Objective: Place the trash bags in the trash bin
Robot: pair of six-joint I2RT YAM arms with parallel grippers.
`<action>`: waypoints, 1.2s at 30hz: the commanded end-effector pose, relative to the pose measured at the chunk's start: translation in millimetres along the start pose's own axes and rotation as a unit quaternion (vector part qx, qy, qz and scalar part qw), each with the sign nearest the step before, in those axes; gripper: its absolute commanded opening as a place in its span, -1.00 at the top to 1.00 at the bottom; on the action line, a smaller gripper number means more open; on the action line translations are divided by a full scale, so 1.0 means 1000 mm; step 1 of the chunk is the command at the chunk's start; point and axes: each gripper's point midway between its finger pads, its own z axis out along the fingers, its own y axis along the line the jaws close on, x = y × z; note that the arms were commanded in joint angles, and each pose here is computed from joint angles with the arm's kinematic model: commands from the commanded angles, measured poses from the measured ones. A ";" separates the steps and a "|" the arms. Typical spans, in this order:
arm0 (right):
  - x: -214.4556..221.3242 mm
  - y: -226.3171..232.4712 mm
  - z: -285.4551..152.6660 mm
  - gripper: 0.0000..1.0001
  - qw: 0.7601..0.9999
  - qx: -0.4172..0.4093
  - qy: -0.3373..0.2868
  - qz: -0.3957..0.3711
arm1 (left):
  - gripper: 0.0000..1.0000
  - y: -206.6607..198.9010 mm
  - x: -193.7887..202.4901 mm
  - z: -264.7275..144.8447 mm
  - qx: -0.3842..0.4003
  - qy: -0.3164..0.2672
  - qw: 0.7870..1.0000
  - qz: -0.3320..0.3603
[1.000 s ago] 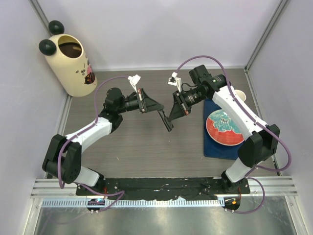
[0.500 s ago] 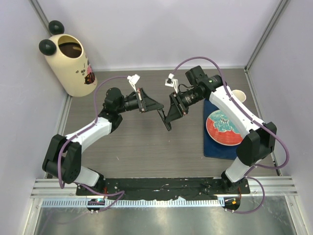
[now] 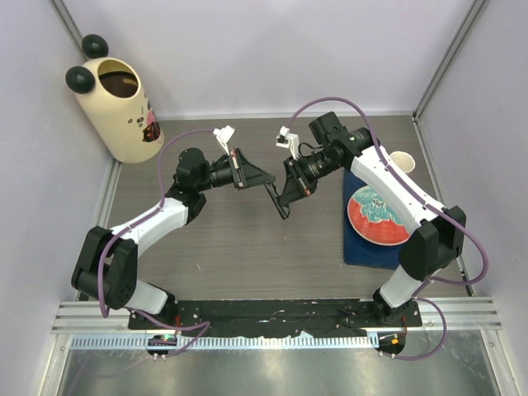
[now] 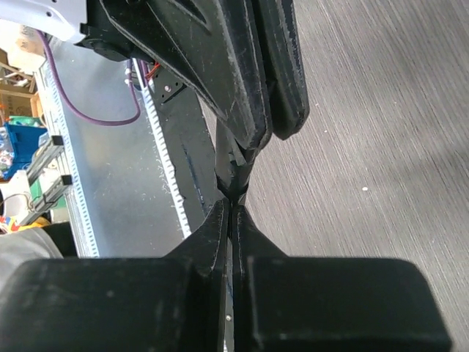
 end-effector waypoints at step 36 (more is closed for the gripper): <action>-0.006 0.004 0.023 0.26 1.000 0.001 0.009 -0.017 | 1.00 0.013 -0.009 -0.011 -0.032 -0.031 0.999 -0.025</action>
